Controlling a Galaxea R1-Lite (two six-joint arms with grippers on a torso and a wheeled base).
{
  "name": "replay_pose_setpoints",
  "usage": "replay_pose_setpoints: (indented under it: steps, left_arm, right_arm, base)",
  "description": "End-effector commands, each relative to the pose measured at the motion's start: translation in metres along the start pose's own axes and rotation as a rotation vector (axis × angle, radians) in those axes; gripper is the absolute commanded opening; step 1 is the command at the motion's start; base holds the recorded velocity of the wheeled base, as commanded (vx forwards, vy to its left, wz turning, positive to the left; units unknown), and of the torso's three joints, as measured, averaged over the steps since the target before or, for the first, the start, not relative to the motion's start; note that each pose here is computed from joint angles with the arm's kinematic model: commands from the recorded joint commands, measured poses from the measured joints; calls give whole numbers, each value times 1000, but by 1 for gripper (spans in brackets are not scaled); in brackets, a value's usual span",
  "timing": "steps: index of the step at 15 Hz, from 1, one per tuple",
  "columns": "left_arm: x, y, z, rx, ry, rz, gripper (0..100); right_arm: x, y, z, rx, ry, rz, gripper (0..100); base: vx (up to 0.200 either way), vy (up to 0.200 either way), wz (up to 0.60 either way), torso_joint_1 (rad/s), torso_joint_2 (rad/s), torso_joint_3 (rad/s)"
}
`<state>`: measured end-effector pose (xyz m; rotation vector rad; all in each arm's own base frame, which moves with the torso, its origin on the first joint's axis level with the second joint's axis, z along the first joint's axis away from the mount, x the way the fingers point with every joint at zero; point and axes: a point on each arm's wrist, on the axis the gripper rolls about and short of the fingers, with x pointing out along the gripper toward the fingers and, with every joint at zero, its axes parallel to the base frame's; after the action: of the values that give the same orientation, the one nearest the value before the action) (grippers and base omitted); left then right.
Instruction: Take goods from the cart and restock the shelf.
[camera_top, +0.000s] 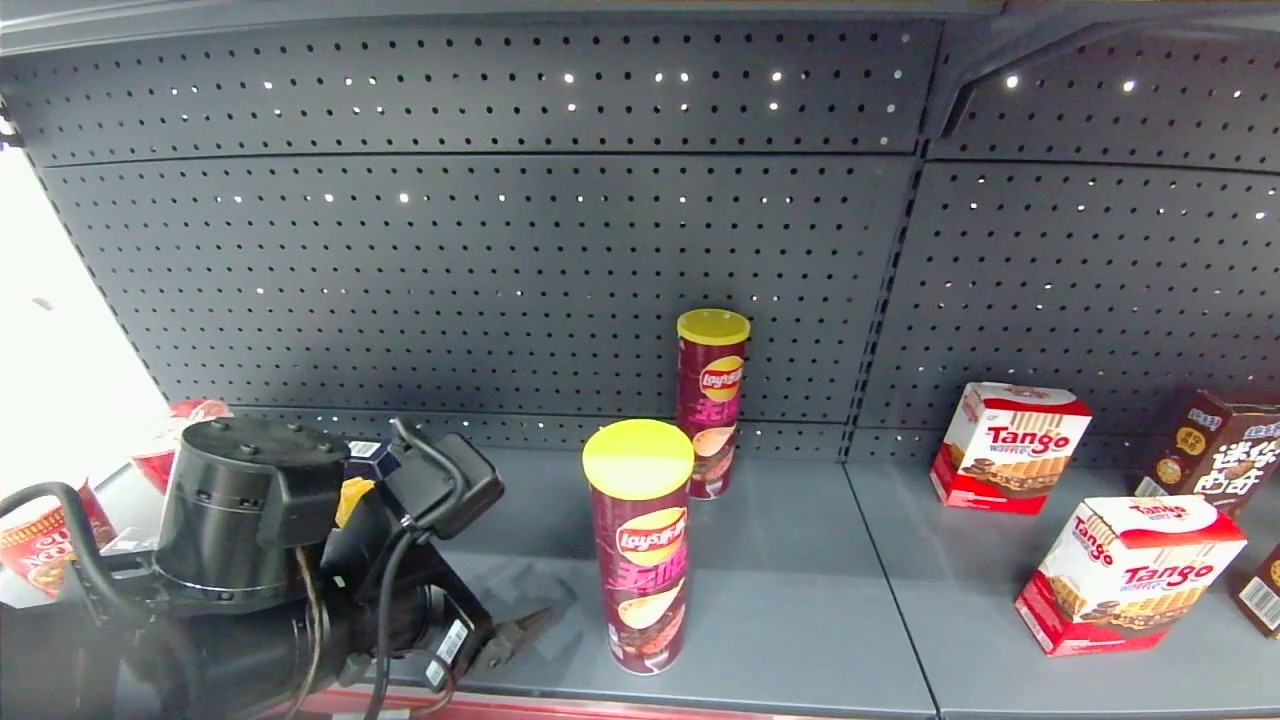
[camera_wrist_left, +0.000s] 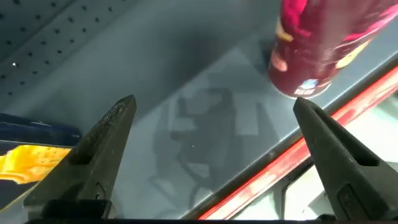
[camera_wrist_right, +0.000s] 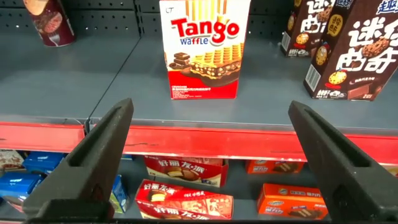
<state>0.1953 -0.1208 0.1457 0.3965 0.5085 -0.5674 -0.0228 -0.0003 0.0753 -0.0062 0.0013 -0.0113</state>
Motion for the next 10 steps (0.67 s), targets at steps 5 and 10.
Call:
replay_pose_setpoints:
  steps: [5,10]
  left_arm:
    - [13,-4,7,13,10,-8,100]
    - [28,-3,19,11,2,0,100]
  right_arm:
    - [0,0,0,2,-1,-1,100]
    - [0,0,0,2,0,-1,100]
  base:
    - [0,0,0,0,0,0]
    - [0,0,0,0,0,0]
